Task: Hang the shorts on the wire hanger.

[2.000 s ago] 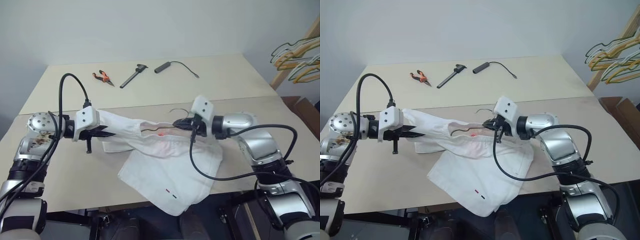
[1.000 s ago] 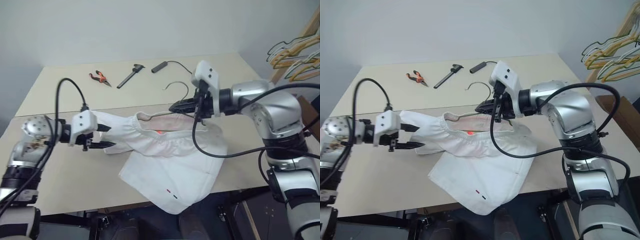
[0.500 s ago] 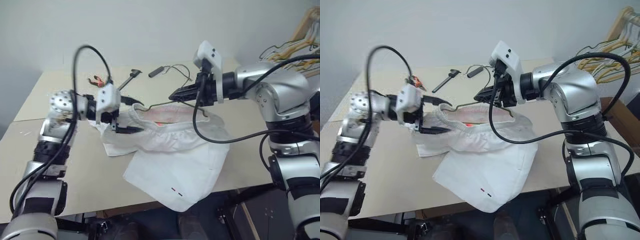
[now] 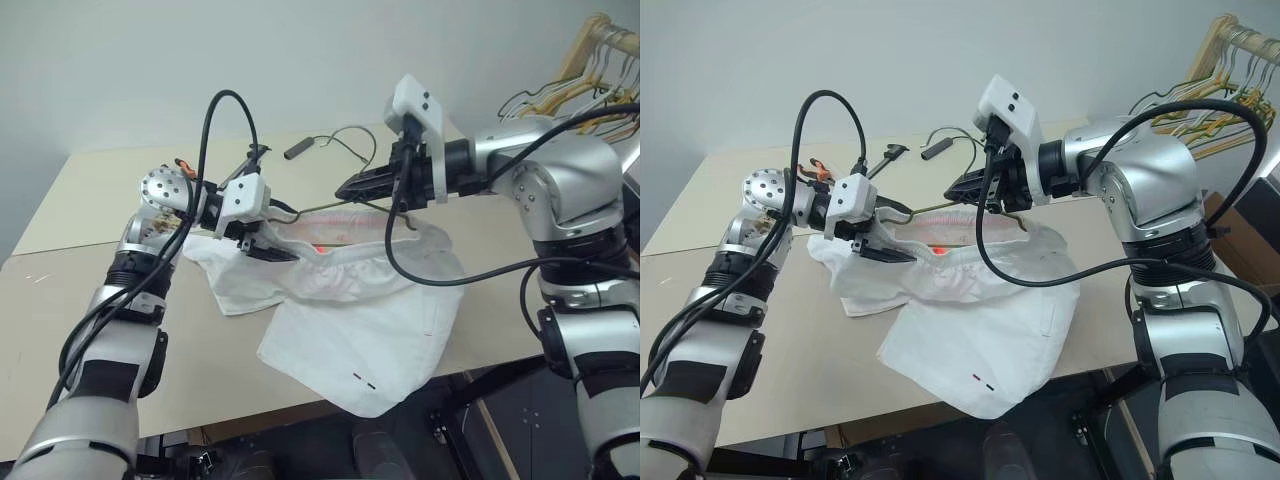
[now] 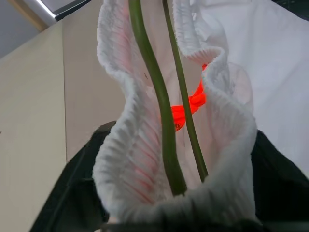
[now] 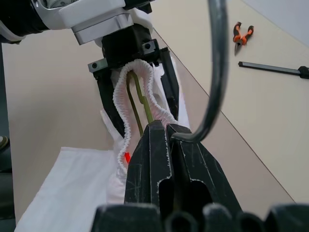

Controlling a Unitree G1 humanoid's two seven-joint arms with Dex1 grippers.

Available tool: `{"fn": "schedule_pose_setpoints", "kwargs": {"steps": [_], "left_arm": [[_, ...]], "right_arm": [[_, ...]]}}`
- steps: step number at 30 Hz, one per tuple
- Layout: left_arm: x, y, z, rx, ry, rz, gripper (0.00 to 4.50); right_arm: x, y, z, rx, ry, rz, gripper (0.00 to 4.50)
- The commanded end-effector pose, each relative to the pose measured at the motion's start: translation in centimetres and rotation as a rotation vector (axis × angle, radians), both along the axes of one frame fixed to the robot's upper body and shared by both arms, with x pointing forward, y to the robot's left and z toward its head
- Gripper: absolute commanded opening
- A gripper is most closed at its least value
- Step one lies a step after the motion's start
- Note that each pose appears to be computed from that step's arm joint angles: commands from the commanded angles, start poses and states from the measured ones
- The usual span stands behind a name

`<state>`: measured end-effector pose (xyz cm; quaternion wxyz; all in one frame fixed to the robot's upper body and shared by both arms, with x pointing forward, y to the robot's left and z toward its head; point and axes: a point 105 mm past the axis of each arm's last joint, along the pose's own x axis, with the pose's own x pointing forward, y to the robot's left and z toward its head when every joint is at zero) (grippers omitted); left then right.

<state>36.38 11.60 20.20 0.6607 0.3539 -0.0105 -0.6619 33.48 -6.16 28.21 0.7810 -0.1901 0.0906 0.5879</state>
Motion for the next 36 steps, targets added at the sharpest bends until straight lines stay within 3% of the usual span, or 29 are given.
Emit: {"fn": "schedule_pose_setpoints", "kwargs": {"steps": [1,7,9,15,20,29,34,36], "left_arm": [[0.0,-0.3,1.6,-0.014,-0.045,-0.031,2.34],[-0.1,-0.1,1.5,-0.017,-0.041,-0.035,0.43],[-0.2,-0.2,1.6,-0.027,-0.043,-0.04,0.0],[-0.2,0.1,1.3,-0.042,-0.051,-0.013,0.0],[-0.5,0.7,1.0,-0.086,-0.026,0.026,0.0],[-1.0,1.3,0.4,-0.13,0.012,0.08,0.0],[-0.9,1.5,0.2,-0.132,0.016,0.105,0.0],[-0.8,1.5,0.2,-0.135,0.017,0.109,0.0]], "right_arm": [[-0.5,0.4,1.5,-0.01,-0.049,0.02,0.0],[-0.1,0.4,0.8,-0.045,-0.033,0.003,0.0],[0.1,0.5,0.4,-0.058,-0.034,-0.005,0.0],[0.6,0.6,0.1,-0.048,-0.072,-0.028,0.0],[0.4,0.2,0.0,-0.038,-0.08,-0.048,1.34],[1.0,-3.7,-0.2,-0.058,-0.065,-0.18,4.47],[-1.1,-7.1,0.6,-0.07,-0.083,-0.166,4.47],[-2.4,-8.1,-0.3,-0.128,-0.097,-0.139,4.47]]}}
